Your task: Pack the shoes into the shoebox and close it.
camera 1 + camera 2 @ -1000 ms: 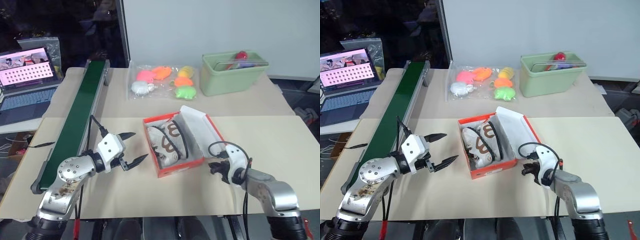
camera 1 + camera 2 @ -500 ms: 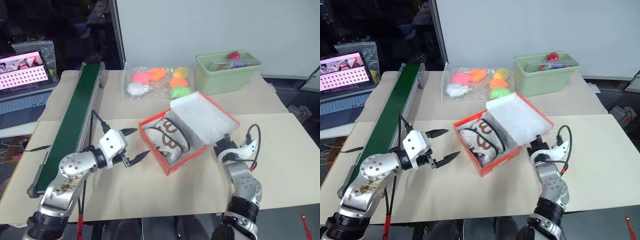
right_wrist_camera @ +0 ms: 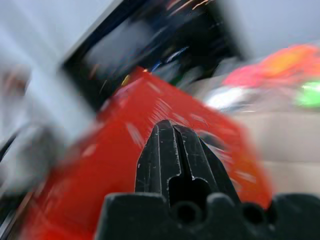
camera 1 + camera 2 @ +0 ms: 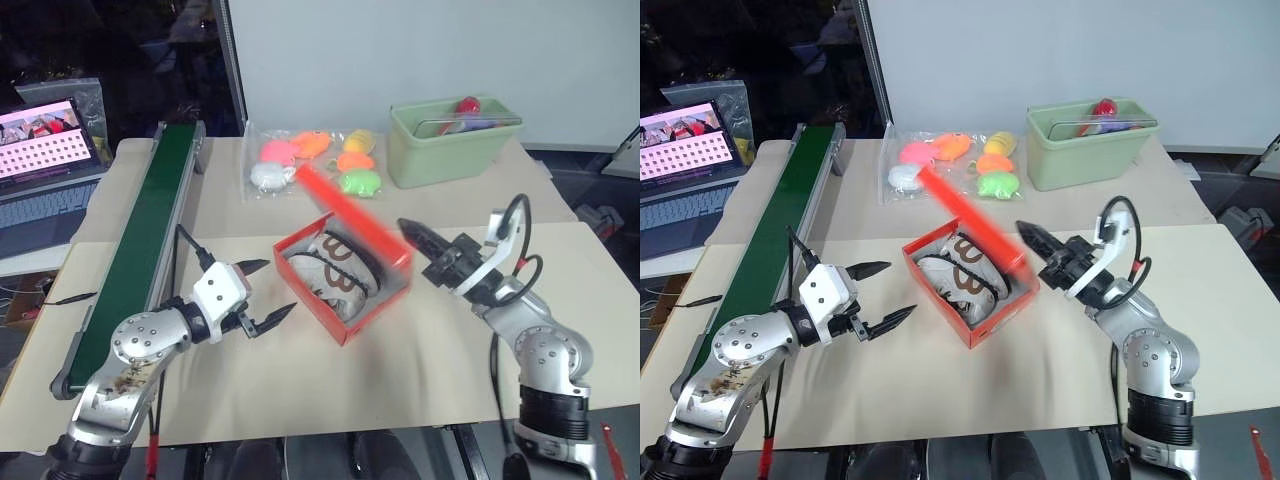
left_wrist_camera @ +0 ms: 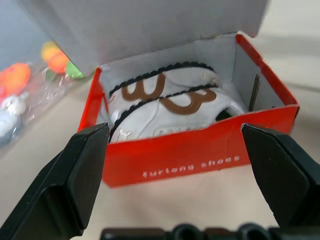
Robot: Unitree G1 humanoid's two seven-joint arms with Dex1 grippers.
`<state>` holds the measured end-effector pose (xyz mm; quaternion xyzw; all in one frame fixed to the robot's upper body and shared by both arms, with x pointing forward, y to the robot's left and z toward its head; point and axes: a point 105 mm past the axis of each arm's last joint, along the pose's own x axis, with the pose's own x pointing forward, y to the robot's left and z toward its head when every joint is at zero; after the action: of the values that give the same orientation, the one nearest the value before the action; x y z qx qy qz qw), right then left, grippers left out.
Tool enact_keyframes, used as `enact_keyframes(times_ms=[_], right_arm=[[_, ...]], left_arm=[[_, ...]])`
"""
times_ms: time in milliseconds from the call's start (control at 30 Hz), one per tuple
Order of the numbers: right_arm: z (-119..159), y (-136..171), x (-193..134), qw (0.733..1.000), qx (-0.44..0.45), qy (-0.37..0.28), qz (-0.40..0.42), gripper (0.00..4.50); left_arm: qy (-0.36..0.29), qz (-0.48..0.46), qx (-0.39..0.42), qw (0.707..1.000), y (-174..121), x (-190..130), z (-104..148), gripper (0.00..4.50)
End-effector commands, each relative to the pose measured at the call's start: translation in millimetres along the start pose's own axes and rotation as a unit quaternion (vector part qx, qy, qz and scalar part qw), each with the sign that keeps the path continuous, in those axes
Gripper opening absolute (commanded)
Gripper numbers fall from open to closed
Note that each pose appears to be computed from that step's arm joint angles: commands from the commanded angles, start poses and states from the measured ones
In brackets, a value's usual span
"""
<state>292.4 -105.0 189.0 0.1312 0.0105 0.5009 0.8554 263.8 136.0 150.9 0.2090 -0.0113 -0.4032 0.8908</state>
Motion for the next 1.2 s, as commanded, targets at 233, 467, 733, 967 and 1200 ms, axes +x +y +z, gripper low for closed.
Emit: enact_keyframes(times_ms=[233,467,733,967,1200], right_arm=[[-20,4,58,0.981,-0.132,0.132,0.050,0.02],[-84,-31,77,0.963,-0.116,0.240,-0.037,0.02],[-104,-26,64,0.952,-0.103,0.285,-0.034,0.02],[-34,-26,72,0.985,-0.069,0.140,-0.070,0.02],[66,-72,-4,0.971,0.030,-0.112,-0.209,0.02]], left_arm=[[0.015,0.007,-0.016,1.000,-13,-27,4,4.50],[0.009,0.016,-0.015,1.000,-11,-24,2,4.50],[-0.001,0.049,-0.012,0.999,-2,-15,3,4.50],[-0.023,0.136,-0.074,0.988,27,-7,5,4.50],[-0.045,0.238,-0.139,0.960,49,-6,2,4.50]])
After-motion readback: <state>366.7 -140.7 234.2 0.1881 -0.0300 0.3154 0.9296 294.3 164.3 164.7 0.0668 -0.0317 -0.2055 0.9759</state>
